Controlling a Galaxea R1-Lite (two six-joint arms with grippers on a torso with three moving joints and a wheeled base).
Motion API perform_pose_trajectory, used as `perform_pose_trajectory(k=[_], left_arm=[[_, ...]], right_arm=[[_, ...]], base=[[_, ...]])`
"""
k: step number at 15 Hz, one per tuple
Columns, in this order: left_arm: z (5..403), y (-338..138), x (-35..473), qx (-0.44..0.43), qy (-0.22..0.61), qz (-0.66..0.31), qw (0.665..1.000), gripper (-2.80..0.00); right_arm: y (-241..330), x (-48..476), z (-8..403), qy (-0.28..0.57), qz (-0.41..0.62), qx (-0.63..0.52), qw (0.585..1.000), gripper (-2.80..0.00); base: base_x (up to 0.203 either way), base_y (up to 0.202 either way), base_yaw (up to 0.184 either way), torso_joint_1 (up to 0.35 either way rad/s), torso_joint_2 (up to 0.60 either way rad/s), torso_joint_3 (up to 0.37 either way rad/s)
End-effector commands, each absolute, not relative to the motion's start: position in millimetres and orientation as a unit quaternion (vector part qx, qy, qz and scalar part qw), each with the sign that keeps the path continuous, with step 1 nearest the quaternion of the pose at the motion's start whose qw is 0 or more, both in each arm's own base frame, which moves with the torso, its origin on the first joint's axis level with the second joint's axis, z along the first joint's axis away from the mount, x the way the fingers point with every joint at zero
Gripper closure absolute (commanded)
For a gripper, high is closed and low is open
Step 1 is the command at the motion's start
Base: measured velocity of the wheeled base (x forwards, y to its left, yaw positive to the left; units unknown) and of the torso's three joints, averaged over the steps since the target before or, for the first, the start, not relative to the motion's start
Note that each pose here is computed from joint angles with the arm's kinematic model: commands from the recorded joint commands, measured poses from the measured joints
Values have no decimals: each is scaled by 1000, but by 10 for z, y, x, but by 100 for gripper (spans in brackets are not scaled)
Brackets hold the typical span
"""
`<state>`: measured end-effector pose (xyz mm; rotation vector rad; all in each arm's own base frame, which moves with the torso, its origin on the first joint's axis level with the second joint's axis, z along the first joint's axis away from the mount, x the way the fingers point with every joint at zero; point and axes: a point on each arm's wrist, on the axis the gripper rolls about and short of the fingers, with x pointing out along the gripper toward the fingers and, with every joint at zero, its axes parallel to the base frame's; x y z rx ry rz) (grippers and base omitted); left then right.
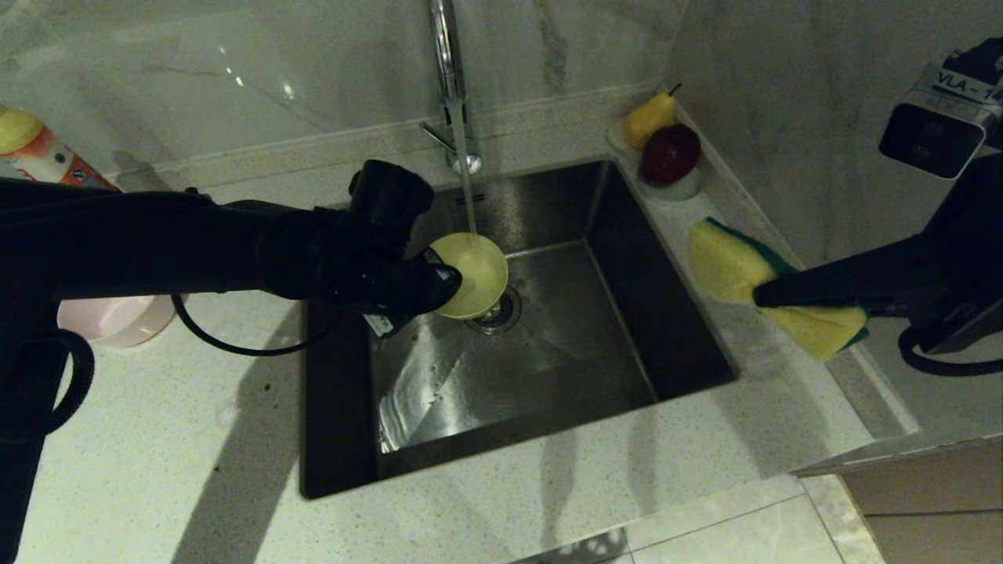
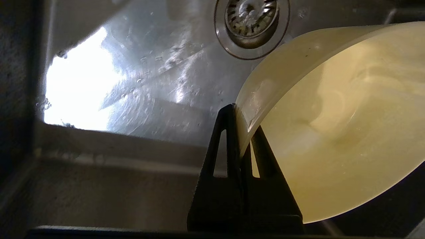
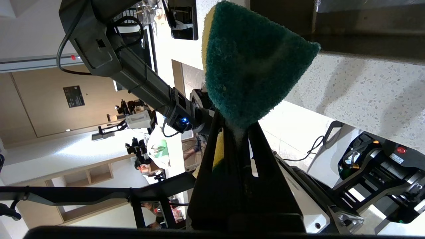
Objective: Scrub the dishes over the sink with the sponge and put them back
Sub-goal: Rinse the bowl
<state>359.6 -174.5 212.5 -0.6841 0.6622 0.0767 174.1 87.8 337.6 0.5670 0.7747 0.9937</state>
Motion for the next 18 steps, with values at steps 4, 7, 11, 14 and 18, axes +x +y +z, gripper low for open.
perform_pose_trajectory(k=[4, 7, 11, 14, 18], left_arm=[[2108, -1705, 3528, -323, 333, 47, 885, 0], [2133, -1686, 3516, -324, 331, 47, 885, 0], [2313, -1627, 3403, -326, 309, 38, 892, 0], [2552, -1536, 3212, -300, 262, 2, 917, 0], [2579, -1457, 3141, -225, 141, 18, 964, 0]], right_arm=[[881, 1741, 3356, 362, 458, 263, 768, 0], [881, 1741, 3359, 362, 458, 263, 768, 0], [890, 1763, 3325, 368, 456, 263, 766, 0], [893, 1763, 3292, 373, 455, 264, 764, 0], [882, 1743, 3291, 372, 454, 264, 765, 0]], base=[[0, 0, 0, 0, 0, 0], [0, 0, 0, 0, 0, 0], [0, 0, 0, 0, 0, 0], [0, 0, 0, 0, 0, 0], [0, 0, 0, 0, 0, 0]])
